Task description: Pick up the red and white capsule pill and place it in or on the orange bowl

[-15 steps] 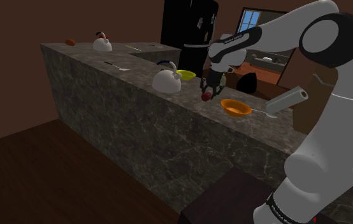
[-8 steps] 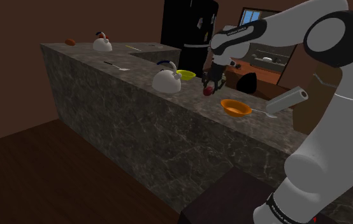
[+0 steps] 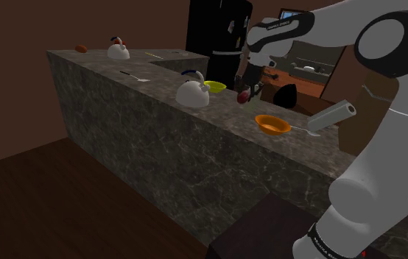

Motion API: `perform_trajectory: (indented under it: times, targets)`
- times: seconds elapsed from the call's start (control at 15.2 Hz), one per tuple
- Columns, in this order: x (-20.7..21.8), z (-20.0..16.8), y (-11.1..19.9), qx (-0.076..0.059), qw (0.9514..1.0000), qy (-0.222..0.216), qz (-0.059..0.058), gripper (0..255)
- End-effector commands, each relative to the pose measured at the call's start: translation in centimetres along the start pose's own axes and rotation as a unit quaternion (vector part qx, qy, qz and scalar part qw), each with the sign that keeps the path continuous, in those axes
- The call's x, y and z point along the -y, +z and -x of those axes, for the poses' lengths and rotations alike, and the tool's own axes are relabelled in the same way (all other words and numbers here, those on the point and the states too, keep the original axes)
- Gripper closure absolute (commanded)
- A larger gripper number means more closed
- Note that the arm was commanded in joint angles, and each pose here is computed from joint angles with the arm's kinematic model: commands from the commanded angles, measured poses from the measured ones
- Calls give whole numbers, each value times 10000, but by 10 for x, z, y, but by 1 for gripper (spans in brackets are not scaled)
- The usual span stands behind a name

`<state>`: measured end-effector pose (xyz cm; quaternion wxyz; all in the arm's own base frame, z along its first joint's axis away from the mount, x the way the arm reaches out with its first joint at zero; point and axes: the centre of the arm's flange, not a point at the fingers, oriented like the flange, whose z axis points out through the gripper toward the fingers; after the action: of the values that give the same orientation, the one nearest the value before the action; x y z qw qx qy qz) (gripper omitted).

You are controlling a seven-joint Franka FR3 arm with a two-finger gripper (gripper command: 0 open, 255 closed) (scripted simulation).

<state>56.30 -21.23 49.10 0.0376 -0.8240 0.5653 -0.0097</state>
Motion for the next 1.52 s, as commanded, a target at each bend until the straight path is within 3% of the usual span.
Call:
perform_trajectory:
  times: [0.0,0.13,0.99,1.45]
  targets:
    - [1,1,-11,1,10000,0,1,255]
    - [2,1,-18,1,10000,0,1,255]
    - [-169,7,-32,1,10000,0,1,255]
    - [-172,6,5,1,10000,0,1,255]
